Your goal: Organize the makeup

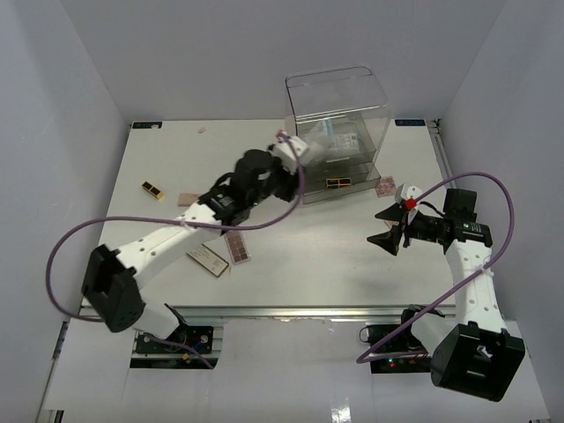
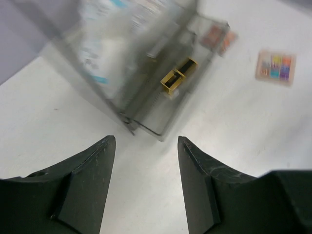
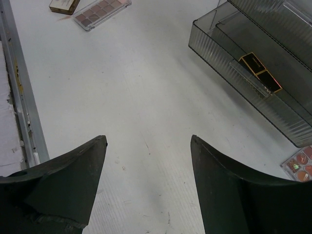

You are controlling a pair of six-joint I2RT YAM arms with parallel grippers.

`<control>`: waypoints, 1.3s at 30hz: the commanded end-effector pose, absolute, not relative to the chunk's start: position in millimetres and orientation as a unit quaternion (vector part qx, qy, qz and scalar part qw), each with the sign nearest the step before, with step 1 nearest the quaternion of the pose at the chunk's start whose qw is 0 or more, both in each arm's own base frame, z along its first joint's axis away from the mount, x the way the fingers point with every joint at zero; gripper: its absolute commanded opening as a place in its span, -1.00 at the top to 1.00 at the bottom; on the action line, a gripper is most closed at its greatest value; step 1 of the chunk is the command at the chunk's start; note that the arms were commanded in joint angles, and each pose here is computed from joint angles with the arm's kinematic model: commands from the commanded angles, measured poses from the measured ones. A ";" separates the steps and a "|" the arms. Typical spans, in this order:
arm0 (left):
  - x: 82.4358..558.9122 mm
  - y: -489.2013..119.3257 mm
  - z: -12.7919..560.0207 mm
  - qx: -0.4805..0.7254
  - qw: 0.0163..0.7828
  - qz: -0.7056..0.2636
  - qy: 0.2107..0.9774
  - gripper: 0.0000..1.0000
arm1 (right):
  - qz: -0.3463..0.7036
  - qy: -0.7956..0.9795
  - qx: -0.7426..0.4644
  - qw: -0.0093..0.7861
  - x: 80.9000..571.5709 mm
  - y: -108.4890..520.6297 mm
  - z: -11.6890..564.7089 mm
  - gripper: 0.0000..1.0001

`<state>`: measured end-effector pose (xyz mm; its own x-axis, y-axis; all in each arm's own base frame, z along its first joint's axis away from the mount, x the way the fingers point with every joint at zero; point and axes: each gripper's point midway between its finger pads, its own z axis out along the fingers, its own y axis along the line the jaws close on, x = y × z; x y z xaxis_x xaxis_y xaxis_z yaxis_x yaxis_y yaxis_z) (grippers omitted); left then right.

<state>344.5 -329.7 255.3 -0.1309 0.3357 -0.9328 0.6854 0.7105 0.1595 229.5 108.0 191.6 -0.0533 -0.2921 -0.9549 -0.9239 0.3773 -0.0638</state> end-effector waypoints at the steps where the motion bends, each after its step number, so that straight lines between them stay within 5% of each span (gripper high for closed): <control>1: 354.7 -242.4 261.1 0.173 0.564 -0.215 0.778 -0.29 | 0.329 0.643 -0.464 0.512 224.7 111.8 195.5 -0.52; 8: 394.1 -50.9 196.1 -0.165 0.474 -0.241 0.831 -0.35 | 0.330 0.642 -0.466 0.512 224.2 112.1 196.0 -0.52; 13: 423.9 38.9 143.6 -0.329 0.392 -0.152 0.845 -0.44 | 0.330 0.641 -0.467 0.513 223.6 112.4 196.5 -0.53; 24: 468.0 107.3 93.1 -0.407 0.331 0.014 0.851 -0.46 | 0.325 0.644 -0.467 0.511 225.1 110.7 194.9 -0.53; 39: 484.8 135.4 76.6 -0.416 0.308 0.082 0.852 -0.39 | 0.325 0.646 -0.465 0.511 225.6 110.3 194.9 -0.53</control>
<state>469.6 121.2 56.0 -0.4954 -0.6795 -0.5412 -0.7501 0.6488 -0.1282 225.7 109.4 188.5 -0.0667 -0.2787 -0.9581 -0.9309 0.3630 -0.0408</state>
